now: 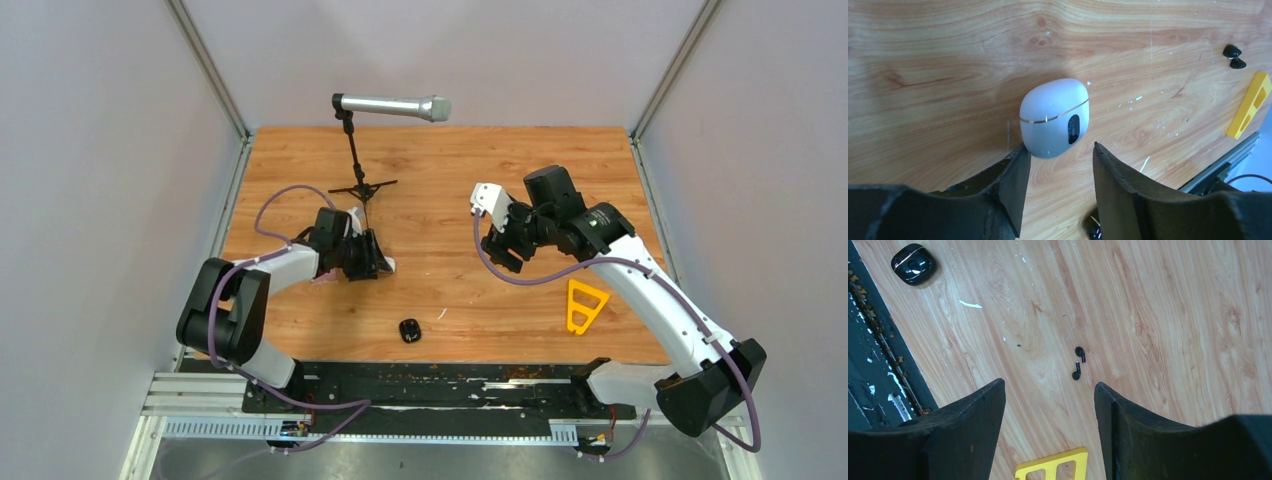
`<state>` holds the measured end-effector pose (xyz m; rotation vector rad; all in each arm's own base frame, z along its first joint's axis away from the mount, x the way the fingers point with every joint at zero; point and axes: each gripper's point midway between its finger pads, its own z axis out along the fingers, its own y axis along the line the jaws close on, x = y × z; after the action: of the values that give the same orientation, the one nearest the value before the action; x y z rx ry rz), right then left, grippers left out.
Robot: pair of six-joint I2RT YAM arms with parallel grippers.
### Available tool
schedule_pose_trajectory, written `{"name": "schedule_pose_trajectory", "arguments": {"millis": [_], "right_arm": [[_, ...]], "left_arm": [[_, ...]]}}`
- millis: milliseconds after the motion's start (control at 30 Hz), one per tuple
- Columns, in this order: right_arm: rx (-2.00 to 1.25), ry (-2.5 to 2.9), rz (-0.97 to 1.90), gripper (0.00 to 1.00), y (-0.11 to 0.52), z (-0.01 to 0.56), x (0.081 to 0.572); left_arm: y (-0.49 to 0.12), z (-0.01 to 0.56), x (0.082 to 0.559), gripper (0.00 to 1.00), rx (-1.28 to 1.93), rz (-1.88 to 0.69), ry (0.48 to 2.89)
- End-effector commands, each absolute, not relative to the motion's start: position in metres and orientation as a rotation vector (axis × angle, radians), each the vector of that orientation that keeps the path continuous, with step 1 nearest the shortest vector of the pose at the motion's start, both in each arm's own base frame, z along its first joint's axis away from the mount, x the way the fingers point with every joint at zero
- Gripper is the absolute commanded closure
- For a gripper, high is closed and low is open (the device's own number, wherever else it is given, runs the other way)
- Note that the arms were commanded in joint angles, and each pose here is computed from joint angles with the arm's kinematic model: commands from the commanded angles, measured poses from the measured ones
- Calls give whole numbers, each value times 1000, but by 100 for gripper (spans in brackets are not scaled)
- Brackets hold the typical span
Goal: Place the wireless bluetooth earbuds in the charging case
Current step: Place the charging case at the center of the board, then pick up the charging case at the center of the board.
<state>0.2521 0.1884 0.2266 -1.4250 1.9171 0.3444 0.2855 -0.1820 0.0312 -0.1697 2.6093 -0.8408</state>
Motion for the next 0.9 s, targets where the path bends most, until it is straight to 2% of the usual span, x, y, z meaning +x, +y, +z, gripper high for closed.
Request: {"name": "schedule_pose_trajectory", "arguments": {"millis": [0,300,400,600,733,767,800,833,867], "right_arm": [[-1414,1868,320,35,190,239,259],[-1469,1857,334,35,189,230,253],[-1529,1820,383,36,194,224,245],[-1810,1600,458,39,226,196,222],[-2067,1363,525,47,264,168,208],[-2124,1314,531,49,273,158,206],[-2173,1264,534,50,281,149,205],[-2206,1217,534,50,292,139,206],[-2238,1186,544,49,299,130,204]], "left_arm": [[-177,52,294,43,-130,-811,2558],[-166,81,276,41,7,-778,2595],[-164,105,273,41,132,-770,2536],[-146,154,274,40,229,-641,2322],[-143,167,266,36,295,-636,2249],[-141,166,263,34,279,-631,2257],[-138,164,262,21,248,-630,2269],[-133,164,262,4,208,-638,2268],[-130,165,262,1,179,-658,2263]]}}
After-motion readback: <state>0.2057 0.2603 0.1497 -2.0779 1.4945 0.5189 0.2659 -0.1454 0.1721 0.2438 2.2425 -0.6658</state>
